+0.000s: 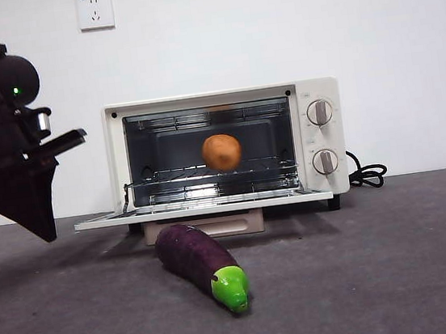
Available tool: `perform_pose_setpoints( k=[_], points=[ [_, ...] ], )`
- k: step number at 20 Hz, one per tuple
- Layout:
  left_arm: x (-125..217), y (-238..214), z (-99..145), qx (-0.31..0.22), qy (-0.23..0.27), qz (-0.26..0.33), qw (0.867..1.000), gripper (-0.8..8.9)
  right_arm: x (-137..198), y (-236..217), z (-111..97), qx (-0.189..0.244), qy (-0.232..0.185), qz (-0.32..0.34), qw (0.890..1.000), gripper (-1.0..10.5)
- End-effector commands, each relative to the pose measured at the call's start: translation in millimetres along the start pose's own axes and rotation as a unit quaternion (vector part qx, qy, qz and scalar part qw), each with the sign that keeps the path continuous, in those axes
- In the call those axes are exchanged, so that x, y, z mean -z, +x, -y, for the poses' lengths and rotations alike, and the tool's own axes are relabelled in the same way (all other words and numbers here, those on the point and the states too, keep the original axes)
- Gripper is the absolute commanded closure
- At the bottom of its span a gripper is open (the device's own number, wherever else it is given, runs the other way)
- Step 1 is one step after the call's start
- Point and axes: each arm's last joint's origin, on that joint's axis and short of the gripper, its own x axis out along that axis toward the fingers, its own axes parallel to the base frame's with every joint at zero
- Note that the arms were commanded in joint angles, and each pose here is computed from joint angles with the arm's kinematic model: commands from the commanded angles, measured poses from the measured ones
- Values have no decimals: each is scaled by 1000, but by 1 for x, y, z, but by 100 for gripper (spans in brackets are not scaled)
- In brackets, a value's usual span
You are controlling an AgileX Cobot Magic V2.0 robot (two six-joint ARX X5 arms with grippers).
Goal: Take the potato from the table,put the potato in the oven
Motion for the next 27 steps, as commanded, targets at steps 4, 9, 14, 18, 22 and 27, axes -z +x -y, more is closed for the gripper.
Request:
perform_pose_setpoints(
  k=[4, 9, 14, 18, 22, 27],
  points=[
    [-1, 19, -4, 16, -41, -18, 999, 820, 2, 0, 0, -3, 3, -12, 1000, 958],
    [-4, 34, -5, 68, -85, -32, 994, 820, 2, 0, 0, -3, 3, -12, 1000, 958],
    [-5, 34, -8, 78, -93, -35, 992, 820, 2, 0, 0, -3, 3, -12, 1000, 958],
    [-5, 34, -9, 88, -95, -37, 991, 820, 2, 0, 0, -2, 3, -12, 1000, 958],
    [-6, 33, -8, 108, -95, -38, 989, 820, 2, 0, 0, -2, 3, -12, 1000, 958],
    [-7, 33, -6, 142, -101, -37, 984, 820, 2, 0, 0, -2, 3, -12, 1000, 958]
  ],
)
